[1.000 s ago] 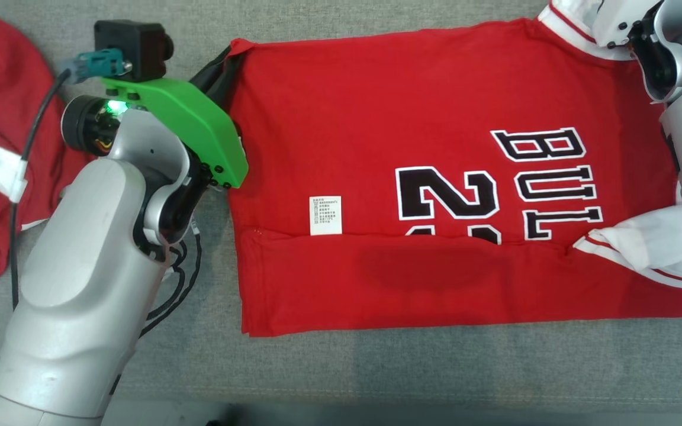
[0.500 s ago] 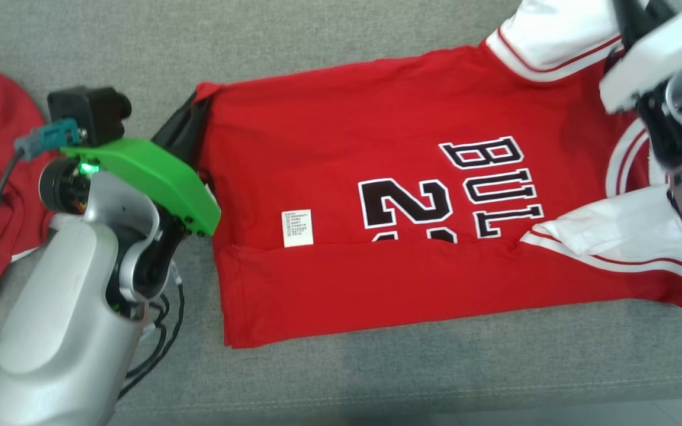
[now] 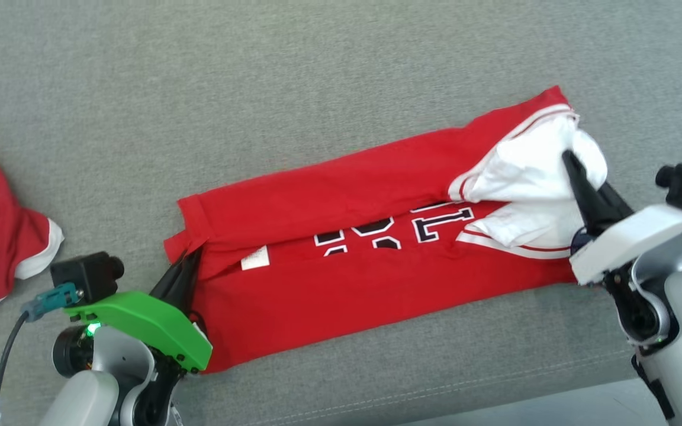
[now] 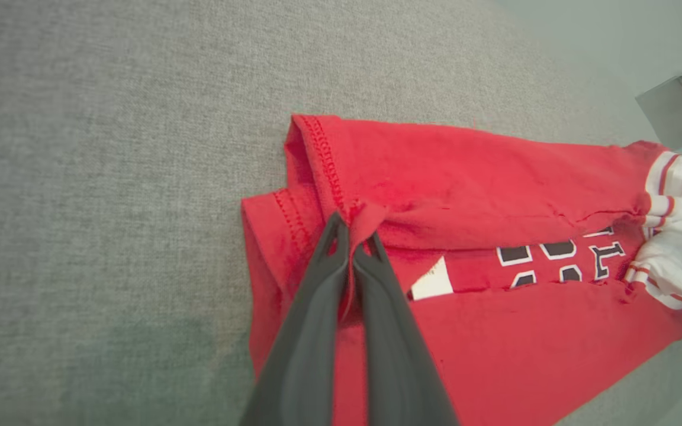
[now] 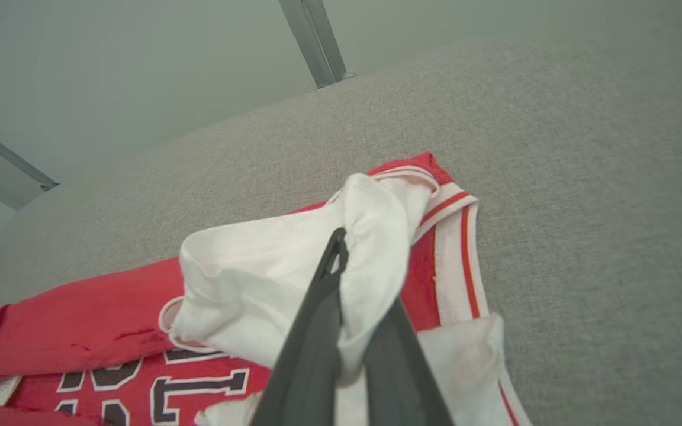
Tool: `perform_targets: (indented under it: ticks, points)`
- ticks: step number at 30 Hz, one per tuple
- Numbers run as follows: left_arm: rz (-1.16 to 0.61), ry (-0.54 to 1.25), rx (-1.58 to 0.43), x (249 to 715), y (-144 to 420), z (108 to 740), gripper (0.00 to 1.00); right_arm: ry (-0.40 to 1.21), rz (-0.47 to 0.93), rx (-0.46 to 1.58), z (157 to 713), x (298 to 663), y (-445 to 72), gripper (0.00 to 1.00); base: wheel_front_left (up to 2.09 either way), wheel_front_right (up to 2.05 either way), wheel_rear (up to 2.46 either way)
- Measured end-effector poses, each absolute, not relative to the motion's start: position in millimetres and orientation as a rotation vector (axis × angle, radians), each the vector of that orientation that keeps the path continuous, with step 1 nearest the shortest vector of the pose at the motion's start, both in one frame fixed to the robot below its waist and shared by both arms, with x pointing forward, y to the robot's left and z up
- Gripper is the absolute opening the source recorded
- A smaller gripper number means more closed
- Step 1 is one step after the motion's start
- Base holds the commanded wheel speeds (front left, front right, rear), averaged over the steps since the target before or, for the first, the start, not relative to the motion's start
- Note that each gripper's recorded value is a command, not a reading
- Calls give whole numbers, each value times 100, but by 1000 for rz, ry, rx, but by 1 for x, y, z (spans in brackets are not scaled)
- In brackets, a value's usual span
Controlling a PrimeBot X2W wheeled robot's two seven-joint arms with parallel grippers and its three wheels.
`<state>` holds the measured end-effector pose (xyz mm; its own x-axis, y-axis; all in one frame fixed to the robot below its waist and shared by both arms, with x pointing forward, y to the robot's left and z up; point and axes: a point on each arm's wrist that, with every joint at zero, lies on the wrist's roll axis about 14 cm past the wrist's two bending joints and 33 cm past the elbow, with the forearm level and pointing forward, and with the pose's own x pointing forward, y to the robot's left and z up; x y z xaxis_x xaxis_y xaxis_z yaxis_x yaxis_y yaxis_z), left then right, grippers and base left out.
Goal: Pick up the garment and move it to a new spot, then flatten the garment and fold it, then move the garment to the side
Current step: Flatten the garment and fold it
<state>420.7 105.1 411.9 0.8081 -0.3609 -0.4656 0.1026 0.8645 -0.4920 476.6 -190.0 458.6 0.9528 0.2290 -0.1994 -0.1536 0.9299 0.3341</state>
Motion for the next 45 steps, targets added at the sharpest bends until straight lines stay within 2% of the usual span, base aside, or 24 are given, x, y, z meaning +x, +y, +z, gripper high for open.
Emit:
perform_targets:
  ticks: [4,10,11,12,13,14,15,16,21,25,30,38,45]
  points:
    - [-260,595,-503,414,99,411,0,259,127,333,450,456,-204,0,0,0,0]
    - [-262,587,-519,409,98,419,0,276,104,286,451,443,-209,0,0,0,0]
    - [-264,596,-519,405,97,417,0,287,103,270,449,440,-210,42,0,0,0]
    - [-267,602,-521,401,96,417,8,298,105,245,447,438,-211,100,0,0,0]
    - [-271,608,-524,397,95,417,29,311,103,223,444,437,-213,100,0,0,0]
    - [-273,608,-525,394,94,417,40,322,99,212,442,435,-215,100,0,0,0]
    - [-274,603,-527,393,94,419,94,335,96,193,439,434,-217,100,0,0,0]
    - [-274,601,-529,391,94,420,100,340,93,174,438,433,-220,100,0,0,0]
    - [-243,579,-490,380,104,418,100,306,84,163,454,442,-226,100,0,0,0]
    - [-183,374,-448,393,119,446,100,306,102,129,469,449,-226,100,0,0,0]
    - [-127,222,-330,389,135,454,100,431,129,47,451,453,-223,100,0,0,0]
    - [-83,243,-291,378,141,432,100,614,128,-56,402,449,-228,100,0,0,0]
    - [-26,247,-274,377,155,422,100,716,132,31,376,450,-217,100,0,0,0]
